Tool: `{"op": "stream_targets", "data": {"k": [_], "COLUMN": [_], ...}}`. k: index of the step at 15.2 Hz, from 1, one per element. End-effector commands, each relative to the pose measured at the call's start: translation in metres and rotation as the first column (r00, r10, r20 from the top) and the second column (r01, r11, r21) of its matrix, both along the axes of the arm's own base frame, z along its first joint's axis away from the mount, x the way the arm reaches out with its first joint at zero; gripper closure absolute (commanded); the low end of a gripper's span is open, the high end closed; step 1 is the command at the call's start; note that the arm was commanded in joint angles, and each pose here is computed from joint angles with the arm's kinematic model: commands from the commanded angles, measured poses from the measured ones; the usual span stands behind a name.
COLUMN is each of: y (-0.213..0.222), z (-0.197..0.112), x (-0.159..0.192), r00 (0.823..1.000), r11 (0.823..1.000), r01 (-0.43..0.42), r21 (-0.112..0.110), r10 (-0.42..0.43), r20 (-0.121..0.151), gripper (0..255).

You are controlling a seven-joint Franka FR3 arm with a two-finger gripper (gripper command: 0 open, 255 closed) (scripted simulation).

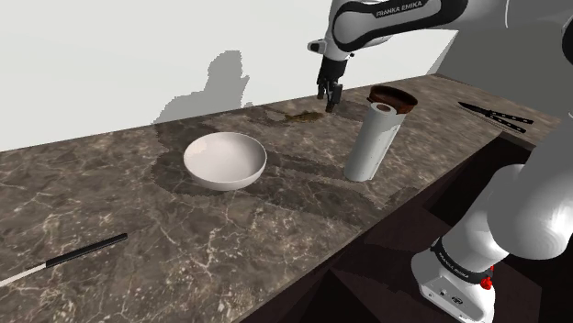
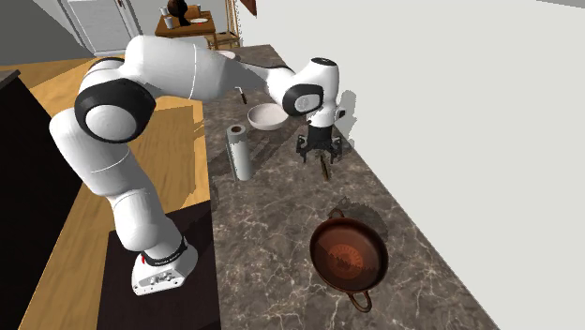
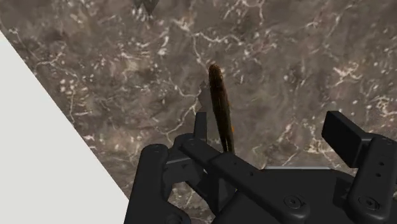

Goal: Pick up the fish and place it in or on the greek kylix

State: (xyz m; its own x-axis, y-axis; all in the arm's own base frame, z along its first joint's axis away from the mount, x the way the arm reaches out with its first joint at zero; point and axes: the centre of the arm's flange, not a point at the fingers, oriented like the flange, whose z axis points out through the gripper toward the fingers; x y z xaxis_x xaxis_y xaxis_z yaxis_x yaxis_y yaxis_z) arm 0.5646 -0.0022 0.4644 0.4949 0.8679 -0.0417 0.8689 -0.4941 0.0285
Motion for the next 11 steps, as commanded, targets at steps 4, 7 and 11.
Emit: {"op": "stream_targets", "data": {"k": [4,7,11], "y": [0.028,0.027,0.026], "z": [-0.023,-0.039,-0.063], "x": [0.042,0.042,0.042], "r00": [0.981,0.981,0.981], "r11": [0.981,0.981,0.981], "r01": [-0.192,-0.192,-0.192], "r21": [0.005,0.005,0.005], "r10": [0.192,0.192,0.192], "r20": [-0.003,-0.003,-0.003], "gripper": [0,0,0]}}
